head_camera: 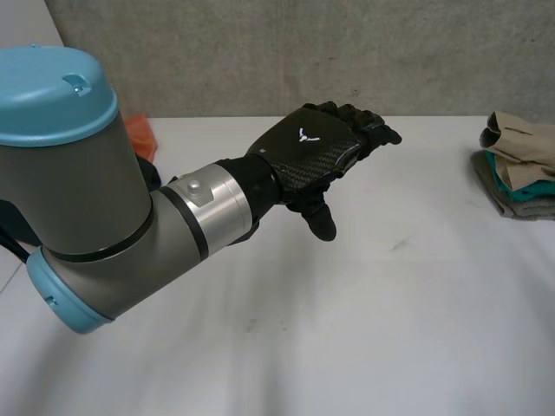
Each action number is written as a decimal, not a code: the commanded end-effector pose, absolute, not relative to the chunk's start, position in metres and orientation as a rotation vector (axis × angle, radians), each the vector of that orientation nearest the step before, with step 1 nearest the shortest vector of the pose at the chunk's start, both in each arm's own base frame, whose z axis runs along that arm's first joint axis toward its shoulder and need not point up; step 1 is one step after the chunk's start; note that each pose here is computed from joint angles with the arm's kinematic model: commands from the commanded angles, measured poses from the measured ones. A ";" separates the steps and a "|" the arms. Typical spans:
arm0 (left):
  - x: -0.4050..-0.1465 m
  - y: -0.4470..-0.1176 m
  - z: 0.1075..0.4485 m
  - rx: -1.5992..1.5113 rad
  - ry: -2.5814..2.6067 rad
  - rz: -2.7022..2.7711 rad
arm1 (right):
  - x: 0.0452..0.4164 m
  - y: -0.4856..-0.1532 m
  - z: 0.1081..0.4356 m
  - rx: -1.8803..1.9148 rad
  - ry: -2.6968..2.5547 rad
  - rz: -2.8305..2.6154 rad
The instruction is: Fold the laundry.
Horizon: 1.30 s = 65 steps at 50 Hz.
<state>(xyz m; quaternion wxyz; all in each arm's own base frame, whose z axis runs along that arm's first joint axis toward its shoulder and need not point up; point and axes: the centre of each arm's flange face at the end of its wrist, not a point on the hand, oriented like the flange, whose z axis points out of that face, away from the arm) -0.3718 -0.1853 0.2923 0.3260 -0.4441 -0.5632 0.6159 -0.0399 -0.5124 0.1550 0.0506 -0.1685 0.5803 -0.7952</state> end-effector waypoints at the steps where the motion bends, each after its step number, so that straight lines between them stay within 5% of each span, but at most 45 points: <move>1: -0.373 -0.181 0.294 -1.167 -1.467 1.611 | -0.031 -0.475 0.200 -0.371 1.944 -2.306; 10: -0.369 -0.176 0.300 -1.168 -1.452 1.621 | -0.070 -0.418 0.219 -0.337 2.322 -2.227; 14: -0.368 -0.176 0.302 -1.164 -1.450 1.628 | -0.117 -0.397 0.231 -0.234 2.647 -2.197; 21: -0.364 -0.176 0.315 -1.141 -1.426 1.678 | -0.160 -0.402 0.275 -0.116 2.938 -2.512; 25: -0.361 -0.178 0.326 -1.117 -1.398 1.740 | -0.102 -0.421 0.319 -0.245 2.492 -2.900; 32: -0.322 -0.218 0.346 -0.890 -1.564 2.048 | 0.024 -0.388 0.368 -0.472 1.649 -3.039; 36: -0.289 -0.254 0.343 -0.778 -1.699 2.262 | 0.103 -0.357 0.355 -0.692 1.395 -2.839; 41: -0.240 -0.296 0.306 -0.907 -1.956 2.386 | 0.197 -0.303 0.297 -0.912 1.420 -2.386; 46: -0.184 -0.343 0.234 -1.148 -2.345 2.284 | 0.213 -0.282 0.244 -1.008 1.698 -2.092; 53: -0.144 -0.382 0.157 -1.324 -2.459 2.060 | 0.226 -0.262 0.173 -1.337 1.959 -1.783; 65: -0.162 -0.407 0.154 -1.305 -2.231 2.259 | 0.215 -0.268 0.151 -1.395 2.134 -1.780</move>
